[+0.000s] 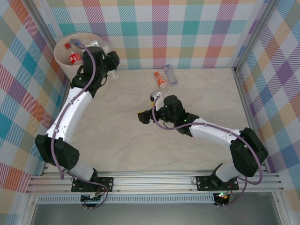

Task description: Put the plastic bottles in the bin

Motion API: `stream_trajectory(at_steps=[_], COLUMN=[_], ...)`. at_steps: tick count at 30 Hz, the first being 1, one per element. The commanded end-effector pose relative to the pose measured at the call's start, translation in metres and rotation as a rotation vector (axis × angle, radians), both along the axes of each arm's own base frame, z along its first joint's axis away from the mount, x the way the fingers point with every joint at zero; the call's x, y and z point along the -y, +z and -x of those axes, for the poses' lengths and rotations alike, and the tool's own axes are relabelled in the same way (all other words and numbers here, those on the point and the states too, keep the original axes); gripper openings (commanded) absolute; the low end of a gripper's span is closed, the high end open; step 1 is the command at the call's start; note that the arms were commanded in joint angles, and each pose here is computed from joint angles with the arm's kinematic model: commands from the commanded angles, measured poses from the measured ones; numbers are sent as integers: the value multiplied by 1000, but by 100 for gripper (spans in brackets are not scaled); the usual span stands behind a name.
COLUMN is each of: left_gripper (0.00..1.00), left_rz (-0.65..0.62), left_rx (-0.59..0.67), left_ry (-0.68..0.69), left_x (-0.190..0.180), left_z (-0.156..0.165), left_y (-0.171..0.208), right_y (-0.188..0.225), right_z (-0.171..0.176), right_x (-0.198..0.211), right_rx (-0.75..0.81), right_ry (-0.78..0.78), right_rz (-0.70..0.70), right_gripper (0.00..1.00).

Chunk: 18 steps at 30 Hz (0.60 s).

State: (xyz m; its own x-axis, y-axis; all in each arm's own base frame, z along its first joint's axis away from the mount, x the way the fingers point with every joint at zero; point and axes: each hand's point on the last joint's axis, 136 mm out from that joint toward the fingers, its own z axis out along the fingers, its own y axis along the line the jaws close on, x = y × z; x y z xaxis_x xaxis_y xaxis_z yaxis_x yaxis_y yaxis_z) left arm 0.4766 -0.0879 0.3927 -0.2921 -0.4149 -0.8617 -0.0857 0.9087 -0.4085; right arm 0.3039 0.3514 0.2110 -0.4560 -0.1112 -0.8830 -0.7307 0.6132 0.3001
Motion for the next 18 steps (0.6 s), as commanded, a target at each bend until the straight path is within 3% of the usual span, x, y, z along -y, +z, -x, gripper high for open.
stream_trajectory(at_steps=[1, 8, 18], left_gripper=[59, 60, 60], left_rz=[-18, -23, -70], left_rx=[119, 180, 160], left_ry=[109, 208, 339], left_x=[-34, -71, -145], left_z=[-6, -30, -62], left_y=[41, 59, 47], right_y=[20, 19, 17], right_z=[-3, -4, -5], right_x=[-4, -3, 6], right_rx=[61, 61, 71], right_ry=[-2, -8, -44], right_rz=[-37, -34, -5], right_gripper=[100, 100, 100])
